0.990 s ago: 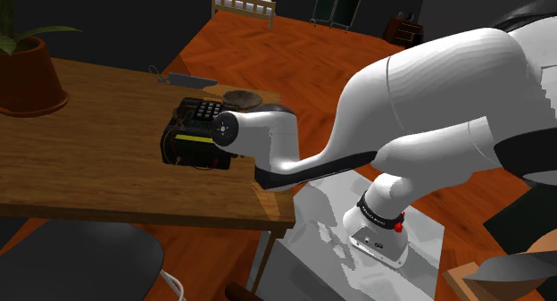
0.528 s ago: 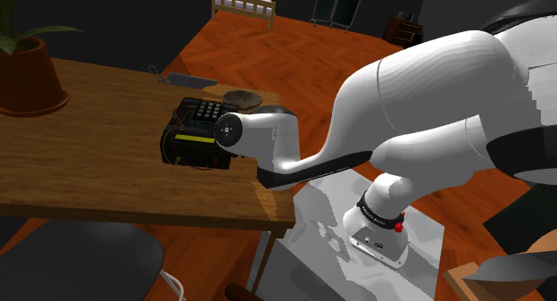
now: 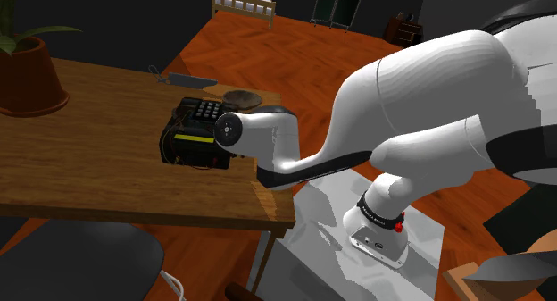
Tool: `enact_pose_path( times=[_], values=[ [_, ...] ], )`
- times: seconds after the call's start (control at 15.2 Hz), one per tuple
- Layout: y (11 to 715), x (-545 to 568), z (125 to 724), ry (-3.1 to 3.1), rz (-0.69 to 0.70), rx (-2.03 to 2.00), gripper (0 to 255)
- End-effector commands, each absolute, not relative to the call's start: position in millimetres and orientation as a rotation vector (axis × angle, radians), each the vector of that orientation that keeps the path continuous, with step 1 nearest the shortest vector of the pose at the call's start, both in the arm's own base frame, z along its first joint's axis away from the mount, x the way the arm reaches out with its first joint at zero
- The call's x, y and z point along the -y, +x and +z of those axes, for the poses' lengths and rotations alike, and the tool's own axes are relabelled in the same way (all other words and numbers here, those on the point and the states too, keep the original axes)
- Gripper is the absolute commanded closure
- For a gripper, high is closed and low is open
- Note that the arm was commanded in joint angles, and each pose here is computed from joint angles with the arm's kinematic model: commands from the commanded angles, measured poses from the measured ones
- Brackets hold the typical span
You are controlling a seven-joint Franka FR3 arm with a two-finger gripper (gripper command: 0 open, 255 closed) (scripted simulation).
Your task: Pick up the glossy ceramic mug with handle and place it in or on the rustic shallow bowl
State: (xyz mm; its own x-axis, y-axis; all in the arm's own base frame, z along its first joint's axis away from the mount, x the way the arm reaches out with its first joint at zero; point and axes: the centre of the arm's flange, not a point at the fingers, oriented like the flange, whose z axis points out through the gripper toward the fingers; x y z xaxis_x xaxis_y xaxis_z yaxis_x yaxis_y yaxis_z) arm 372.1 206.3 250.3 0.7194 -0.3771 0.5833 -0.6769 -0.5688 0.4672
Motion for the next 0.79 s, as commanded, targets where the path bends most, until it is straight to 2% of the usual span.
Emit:
enact_pose_path(
  times=[0.0, 0.73],
  values=[
    [372.0, -206.1, 250.1, 2.227, 0.557, 0.795, 255],
    [371.8, -206.2, 292.4, 2.227, 0.557, 0.795, 255]
  ],
)
